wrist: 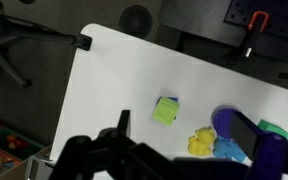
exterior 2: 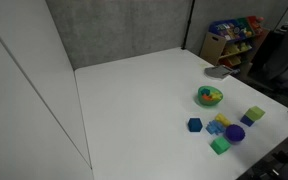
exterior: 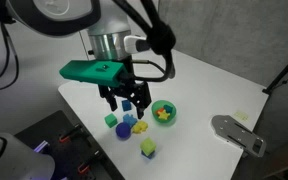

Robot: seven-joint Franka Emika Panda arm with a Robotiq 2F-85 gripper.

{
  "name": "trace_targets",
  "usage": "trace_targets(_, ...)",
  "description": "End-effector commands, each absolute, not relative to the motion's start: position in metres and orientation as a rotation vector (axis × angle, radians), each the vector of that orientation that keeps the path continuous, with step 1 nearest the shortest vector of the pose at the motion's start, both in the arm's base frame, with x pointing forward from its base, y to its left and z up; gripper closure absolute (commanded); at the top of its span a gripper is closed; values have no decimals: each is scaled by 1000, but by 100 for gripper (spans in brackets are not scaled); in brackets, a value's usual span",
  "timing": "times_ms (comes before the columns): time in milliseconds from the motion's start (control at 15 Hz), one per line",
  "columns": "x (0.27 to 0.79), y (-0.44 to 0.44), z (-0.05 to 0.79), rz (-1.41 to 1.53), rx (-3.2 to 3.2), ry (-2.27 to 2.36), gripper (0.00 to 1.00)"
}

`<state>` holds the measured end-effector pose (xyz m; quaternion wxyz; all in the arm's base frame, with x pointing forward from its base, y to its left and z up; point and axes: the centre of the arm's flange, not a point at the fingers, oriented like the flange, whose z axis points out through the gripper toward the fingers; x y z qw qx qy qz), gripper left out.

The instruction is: Put the green block on top of the blue block

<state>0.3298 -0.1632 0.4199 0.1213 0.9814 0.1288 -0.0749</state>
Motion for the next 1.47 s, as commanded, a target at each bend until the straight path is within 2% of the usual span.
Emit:
trace_targets(0, 330, -163, 420, -218, 2865, 376, 0)
trace_targets(200, 330, -163, 420, -217, 2865, 376, 0)
trace_targets(667, 380, -154, 389, -170, 2930, 234, 0)
trace_targets(1400, 395, -193, 271, -224, 3029, -73, 0)
